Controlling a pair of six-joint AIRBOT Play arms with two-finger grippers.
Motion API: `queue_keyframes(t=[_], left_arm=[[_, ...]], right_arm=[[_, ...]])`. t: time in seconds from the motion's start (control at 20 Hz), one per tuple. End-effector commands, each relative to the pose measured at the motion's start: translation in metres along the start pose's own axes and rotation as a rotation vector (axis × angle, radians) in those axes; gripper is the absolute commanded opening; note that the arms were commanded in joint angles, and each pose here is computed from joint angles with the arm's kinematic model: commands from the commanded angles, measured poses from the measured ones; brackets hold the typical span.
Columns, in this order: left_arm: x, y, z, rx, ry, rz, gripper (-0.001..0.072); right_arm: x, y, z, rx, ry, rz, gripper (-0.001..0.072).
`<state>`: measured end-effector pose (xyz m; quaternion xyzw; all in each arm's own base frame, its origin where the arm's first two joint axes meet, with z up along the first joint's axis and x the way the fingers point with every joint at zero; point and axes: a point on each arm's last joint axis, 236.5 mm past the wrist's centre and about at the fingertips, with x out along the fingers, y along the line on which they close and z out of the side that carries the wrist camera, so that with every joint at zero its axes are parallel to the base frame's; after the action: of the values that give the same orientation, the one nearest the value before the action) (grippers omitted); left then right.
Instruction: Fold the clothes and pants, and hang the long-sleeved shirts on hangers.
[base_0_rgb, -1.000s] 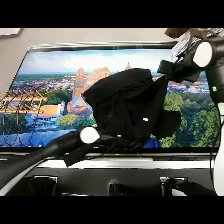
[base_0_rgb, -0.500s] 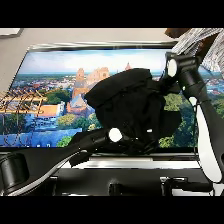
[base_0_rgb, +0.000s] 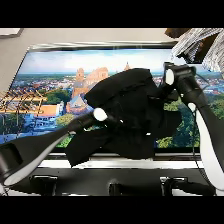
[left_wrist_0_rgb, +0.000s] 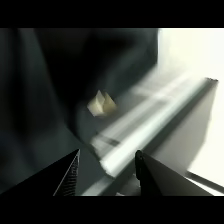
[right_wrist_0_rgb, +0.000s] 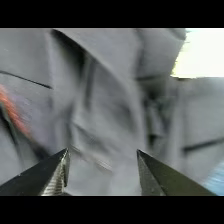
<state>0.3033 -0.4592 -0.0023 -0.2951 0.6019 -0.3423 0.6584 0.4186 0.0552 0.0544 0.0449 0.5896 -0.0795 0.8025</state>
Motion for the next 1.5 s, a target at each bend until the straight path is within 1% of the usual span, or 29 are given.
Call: queue_keyframes(t=[0.0,0.1,0.15,0.2,0.3,0.35,0.4,0.5,0.65,0.8,0.85,0.9,0.95,1.0,1.15,1.25,1.3,1.35,1.4,1.45], left_arm=[[-0.058,0.029,0.055,0.280,-0.084,0.098,0.0415],[-0.084,0.032,0.084,0.375,-0.139,0.122,0.0415],[-0.094,0.033,0.097,0.419,-0.167,0.130,0.0415],[-0.102,0.033,0.108,0.474,-0.192,0.143,0.0415],[-0.111,0.038,0.122,0.616,-0.220,0.199,0.0429],[-0.114,0.041,0.127,0.701,-0.224,0.239,0.0500],[-0.116,0.044,0.131,0.771,-0.227,0.268,0.0507],[-0.116,0.046,0.134,0.859,-0.224,0.292,0.0507],[-0.119,0.044,0.142,0.867,-0.262,0.301,0.0507],[-0.120,0.042,0.145,0.868,-0.278,0.304,0.0509],[-0.120,0.041,0.147,0.871,-0.288,0.306,0.0513],[-0.120,0.038,0.151,0.877,-0.313,0.309,0.0581],[-0.121,0.033,0.157,0.884,-0.350,0.314,0.0704],[-0.122,0.026,0.164,0.900,-0.395,0.322,0.0720],[-0.121,0.010,0.177,0.955,-0.492,0.350,0.0720],[-0.111,0.007,0.175,0.942,-0.501,0.339,0.0720],[-0.104,0.006,0.171,0.882,-0.500,0.316,0.0720],[-0.096,0.007,0.168,0.782,-0.498,0.285,0.0720],[-0.088,0.006,0.163,0.669,-0.495,0.248,0.0720],[-0.079,0.003,0.159,0.569,-0.492,0.213,0.0720]], right_arm=[[-0.050,-0.054,-0.010,0.027,-0.033,-0.095,0.0501],[-0.071,-0.100,-0.028,0.145,-0.018,-0.120,0.0508],[-0.076,-0.119,-0.045,0.213,0.012,-0.111,0.0549],[-0.075,-0.127,-0.066,0.273,0.063,-0.072,0.0562],[-0.062,-0.117,-0.115,0.394,0.202,0.073,0.0564],[-0.053,-0.102,-0.139,0.445,0.269,0.155,0.0563],[-0.043,-0.090,-0.160,0.494,0.331,0.207,0.0563],[-0.020,-0.064,-0.204,0.558,0.461,0.283,0.0563],[0.014,-0.034,-0.246,0.649,0.585,0.369,0.0562],[0.039,-0.027,-0.265,0.728,0.603,0.374,0.0559],[0.046,-0.025,-0.269,0.756,0.603,0.375,0.0542],[0.051,-0.023,-0.272,0.776,0.602,0.382,0.0522],[0.053,-0.020,-0.277,0.799,0.617,0.385,0.0520],[0.055,-0.019,-0.283,0.805,0.632,0.383,0.0520],[0.058,-0.018,-0.292,0.822,0.653,0.373,0.0510],[0.062,-0.019,-0.294,0.849,0.651,0.362,0.0399],[0.064,-0.019,-0.294,0.857,0.645,0.362,0.0262],[0.065,-0.018,-0.291,0.862,0.637,0.368,0.0104],[0.066,-0.018,-0.290,0.865,0.629,0.370,0.0028],[0.066,-0.019,-0.289,0.866,0.625,0.370,0.0028]])
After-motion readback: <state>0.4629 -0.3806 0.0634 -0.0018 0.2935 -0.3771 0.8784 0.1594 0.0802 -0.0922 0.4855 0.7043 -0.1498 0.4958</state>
